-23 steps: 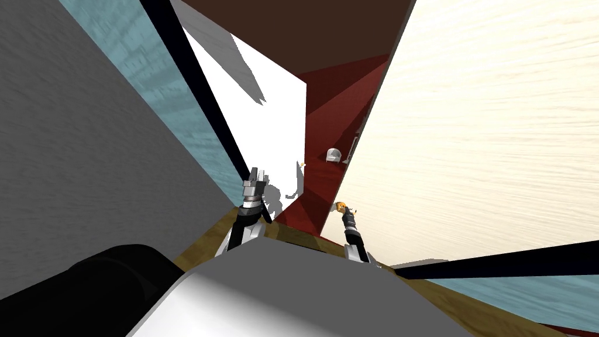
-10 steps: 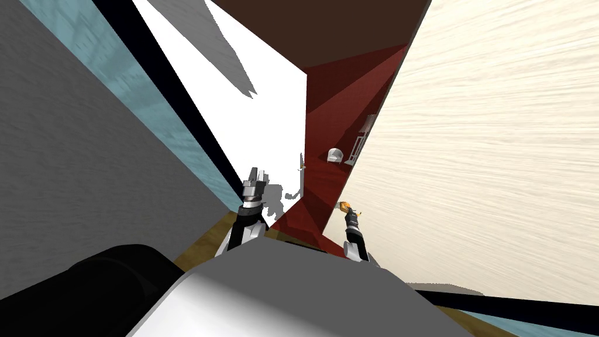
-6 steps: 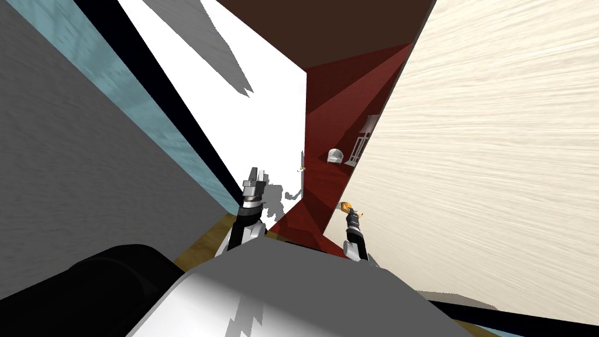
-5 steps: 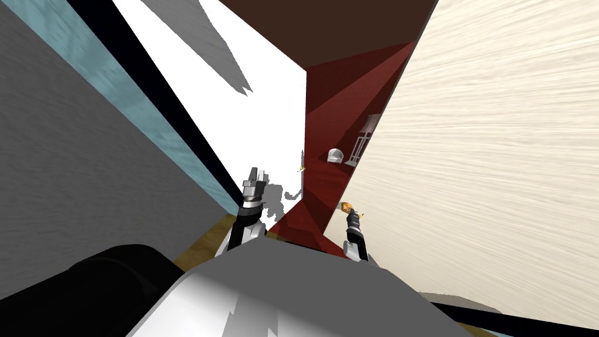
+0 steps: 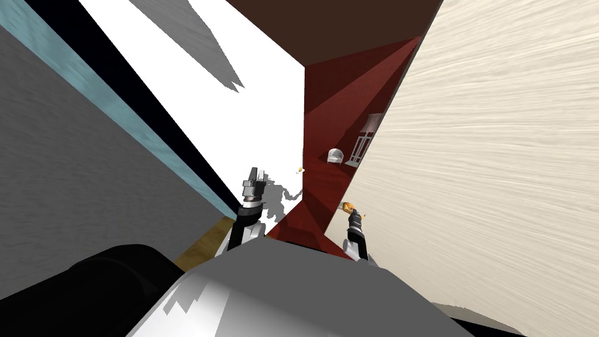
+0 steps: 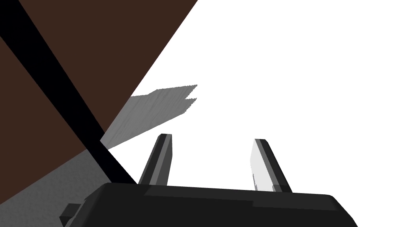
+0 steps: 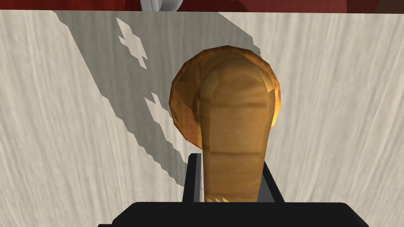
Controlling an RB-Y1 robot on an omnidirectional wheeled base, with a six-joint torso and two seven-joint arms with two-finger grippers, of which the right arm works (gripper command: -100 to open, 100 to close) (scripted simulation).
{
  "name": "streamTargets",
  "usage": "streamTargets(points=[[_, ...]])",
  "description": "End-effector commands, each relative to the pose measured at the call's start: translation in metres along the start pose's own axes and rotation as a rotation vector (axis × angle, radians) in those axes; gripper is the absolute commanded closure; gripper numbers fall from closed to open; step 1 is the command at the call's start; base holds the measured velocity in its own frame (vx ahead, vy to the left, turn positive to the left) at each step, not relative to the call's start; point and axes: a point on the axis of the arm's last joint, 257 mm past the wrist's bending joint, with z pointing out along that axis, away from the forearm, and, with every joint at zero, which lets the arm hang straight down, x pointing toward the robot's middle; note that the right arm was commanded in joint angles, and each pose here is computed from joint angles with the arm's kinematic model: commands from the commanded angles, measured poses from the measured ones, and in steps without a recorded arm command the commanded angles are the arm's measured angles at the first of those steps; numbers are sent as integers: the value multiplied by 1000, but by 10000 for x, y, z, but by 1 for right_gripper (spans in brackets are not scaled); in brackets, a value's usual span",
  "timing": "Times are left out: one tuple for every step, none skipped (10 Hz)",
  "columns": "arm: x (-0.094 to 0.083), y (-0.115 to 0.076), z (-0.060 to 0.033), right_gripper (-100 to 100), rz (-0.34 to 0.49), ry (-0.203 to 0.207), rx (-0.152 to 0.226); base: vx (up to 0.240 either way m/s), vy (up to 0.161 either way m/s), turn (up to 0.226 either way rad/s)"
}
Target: Push the door open
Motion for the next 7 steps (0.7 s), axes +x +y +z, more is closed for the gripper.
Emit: streamTargets(points=[[-159,72,58,100,-10,-44,-21,120,-2,-7],[-190,72,58,100,-11,-59,-20,112,0,-13],[-218,70,55,100,-11,-73,-20,103,-11,-6],[-245,68,52,100,-11,-87,-19,98,-8,-3],[-272,65,48,100,-11,-101,-17,106,-4,-12],[-272,65,48,100,-11,-101,-17,67,-5,-17],[-319,55,37,100,-10,-127,-14,86,-15,-13]])
